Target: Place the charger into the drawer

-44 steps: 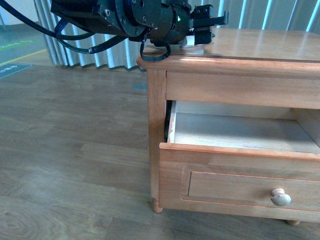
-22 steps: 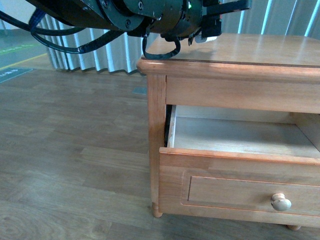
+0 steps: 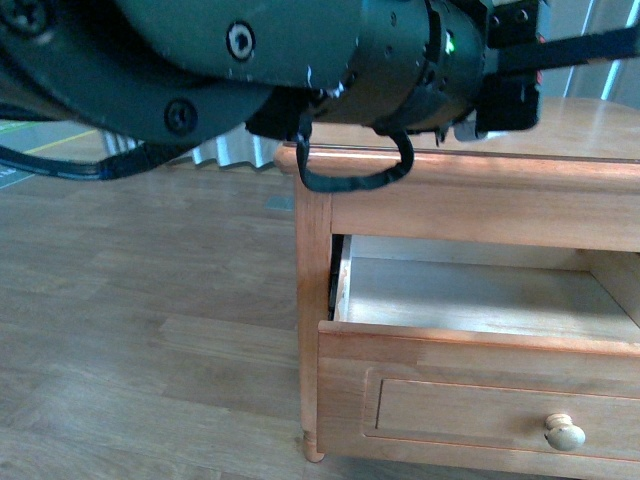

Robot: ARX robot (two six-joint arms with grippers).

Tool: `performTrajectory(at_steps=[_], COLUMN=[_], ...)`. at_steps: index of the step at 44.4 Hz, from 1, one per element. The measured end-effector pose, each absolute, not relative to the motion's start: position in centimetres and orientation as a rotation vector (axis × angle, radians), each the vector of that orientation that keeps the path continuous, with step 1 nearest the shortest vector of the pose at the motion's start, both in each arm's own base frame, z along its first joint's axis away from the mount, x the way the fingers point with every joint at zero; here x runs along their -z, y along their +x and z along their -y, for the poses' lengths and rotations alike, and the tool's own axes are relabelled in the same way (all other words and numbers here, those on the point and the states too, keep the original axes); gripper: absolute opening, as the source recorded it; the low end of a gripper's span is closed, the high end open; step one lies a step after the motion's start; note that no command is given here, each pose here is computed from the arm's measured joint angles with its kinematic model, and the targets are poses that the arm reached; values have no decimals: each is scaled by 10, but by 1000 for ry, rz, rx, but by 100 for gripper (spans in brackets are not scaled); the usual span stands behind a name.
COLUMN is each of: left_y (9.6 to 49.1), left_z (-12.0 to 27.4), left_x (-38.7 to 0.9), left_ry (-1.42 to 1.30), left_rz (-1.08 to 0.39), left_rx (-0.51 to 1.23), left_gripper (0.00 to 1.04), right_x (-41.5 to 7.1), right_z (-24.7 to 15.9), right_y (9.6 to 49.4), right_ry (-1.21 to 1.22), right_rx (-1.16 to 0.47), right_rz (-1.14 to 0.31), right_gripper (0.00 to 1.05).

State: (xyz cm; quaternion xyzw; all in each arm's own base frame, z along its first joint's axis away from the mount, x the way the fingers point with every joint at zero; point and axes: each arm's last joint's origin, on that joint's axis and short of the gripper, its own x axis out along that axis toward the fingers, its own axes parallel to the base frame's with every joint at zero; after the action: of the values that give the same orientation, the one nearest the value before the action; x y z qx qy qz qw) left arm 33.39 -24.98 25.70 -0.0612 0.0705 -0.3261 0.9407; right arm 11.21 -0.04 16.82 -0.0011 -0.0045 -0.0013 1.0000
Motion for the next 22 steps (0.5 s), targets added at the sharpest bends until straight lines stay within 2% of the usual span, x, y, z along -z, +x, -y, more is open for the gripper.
performTrajectory(at_steps=[7,22], left_y=[324,333], left_z=[254,257], left_x=[-240,-207], left_ry=[-112,-116], left_rz=[-198,-292], left_rx=[699,681], left_gripper=[24,25], right_x=[-168,-168], right_z=[0,0], right_y=[112,112], right_ry=[-2,-2], right_rx=[3,3], right_rz=[9,9], right_gripper=[96,96])
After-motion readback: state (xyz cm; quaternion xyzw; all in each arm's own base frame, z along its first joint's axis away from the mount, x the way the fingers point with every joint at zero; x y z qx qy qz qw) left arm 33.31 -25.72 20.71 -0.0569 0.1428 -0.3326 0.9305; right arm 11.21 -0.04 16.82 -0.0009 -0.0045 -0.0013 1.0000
